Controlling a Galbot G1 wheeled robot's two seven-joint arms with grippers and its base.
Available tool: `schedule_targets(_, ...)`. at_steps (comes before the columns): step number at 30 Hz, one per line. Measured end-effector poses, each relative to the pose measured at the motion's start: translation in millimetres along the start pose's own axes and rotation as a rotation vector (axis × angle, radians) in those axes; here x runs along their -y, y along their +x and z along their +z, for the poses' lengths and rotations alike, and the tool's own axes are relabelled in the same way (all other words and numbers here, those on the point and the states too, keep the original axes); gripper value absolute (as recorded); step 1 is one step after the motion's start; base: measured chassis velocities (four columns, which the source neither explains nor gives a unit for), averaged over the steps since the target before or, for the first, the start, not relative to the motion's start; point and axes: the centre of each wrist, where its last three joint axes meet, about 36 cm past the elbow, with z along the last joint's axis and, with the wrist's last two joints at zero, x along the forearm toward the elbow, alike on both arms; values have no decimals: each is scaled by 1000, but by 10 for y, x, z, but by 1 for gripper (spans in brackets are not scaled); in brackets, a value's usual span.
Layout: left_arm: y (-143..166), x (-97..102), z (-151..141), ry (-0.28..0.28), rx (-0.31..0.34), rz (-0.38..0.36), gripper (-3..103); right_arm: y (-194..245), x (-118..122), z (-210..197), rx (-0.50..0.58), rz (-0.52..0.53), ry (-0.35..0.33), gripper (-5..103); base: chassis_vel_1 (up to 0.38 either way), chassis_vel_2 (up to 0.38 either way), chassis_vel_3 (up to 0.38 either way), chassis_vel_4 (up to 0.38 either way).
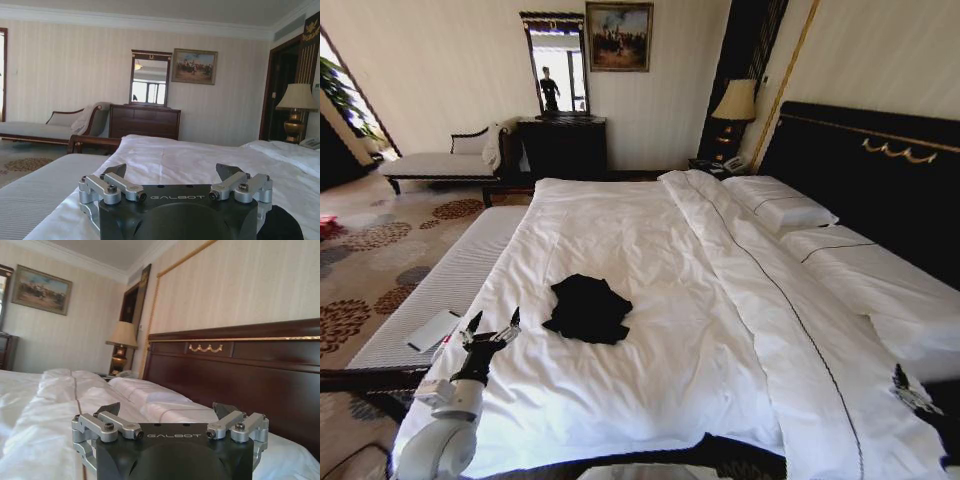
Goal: Fold the clothes on the bed.
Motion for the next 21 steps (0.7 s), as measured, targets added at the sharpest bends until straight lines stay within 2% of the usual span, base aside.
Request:
schedule_targets(1, 0, 0, 0, 0, 0, 0, 100, 0, 0, 0, 0, 0, 0, 100, 0, 0, 0, 0)
schedule_targets(4, 105, 38, -15, -23, -10, 31, 100, -180, -100, -137, 23, -95, -14, 100, 0, 0, 0, 0)
schedule_targets(7, 129, 49, -20, -34, -6, 40, 100, -252, -152, -181, 36, -129, -37, 100, 0, 0, 0, 0)
schedule_targets(9, 153, 55, -36, -56, 7, 53, 100, -370, -279, -256, 56, -189, -90, 100, 0, 0, 0, 0)
schedule_targets(15, 186, 52, -32, -86, 17, 77, 100, -511, -490, -354, 79, -284, -141, 100, 0, 0, 0, 0)
schedule_targets(21, 191, 78, -43, -108, 27, 93, 100, -642, -723, -406, 88, -375, -136, 100, 0, 0, 0, 0)
